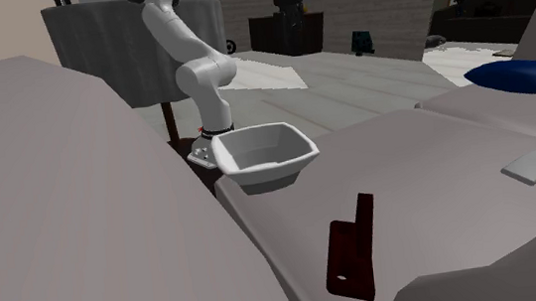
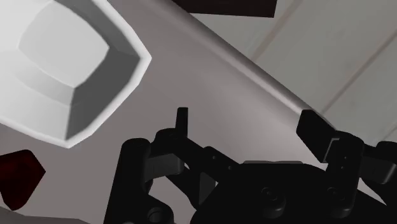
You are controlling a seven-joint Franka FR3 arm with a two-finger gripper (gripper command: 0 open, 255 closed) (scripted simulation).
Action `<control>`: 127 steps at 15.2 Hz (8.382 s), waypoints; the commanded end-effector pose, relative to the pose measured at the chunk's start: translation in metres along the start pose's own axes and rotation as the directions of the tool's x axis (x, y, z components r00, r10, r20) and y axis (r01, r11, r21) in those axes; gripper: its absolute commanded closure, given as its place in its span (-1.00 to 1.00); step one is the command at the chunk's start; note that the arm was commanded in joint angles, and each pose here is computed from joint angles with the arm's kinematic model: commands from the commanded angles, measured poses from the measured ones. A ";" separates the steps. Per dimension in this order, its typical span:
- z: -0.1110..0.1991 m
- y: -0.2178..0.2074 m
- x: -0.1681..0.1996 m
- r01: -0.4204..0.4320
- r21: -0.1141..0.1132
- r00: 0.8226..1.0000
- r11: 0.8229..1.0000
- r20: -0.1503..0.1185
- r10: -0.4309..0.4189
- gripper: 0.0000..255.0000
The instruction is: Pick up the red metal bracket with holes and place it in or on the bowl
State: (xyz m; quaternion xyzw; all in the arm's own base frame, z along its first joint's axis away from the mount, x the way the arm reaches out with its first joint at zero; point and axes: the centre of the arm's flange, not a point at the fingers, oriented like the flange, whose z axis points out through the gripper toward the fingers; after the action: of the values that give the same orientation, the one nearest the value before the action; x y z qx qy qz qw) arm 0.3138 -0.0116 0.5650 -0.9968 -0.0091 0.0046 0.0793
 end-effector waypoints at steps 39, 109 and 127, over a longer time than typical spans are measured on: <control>0.129 0.313 0.270 -0.548 -0.260 0.836 0.795 -0.169 0.522 -1.00; -0.020 0.188 0.118 -0.548 -0.260 0.836 0.795 -0.169 0.522 1.00; 0.097 0.322 0.171 -0.553 -0.178 0.833 0.814 -0.097 0.545 -1.00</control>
State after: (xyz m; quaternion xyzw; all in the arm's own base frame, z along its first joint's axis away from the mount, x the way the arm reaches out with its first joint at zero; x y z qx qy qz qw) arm 0.4842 -0.3022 0.4278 -0.9597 0.2796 0.0045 -0.0288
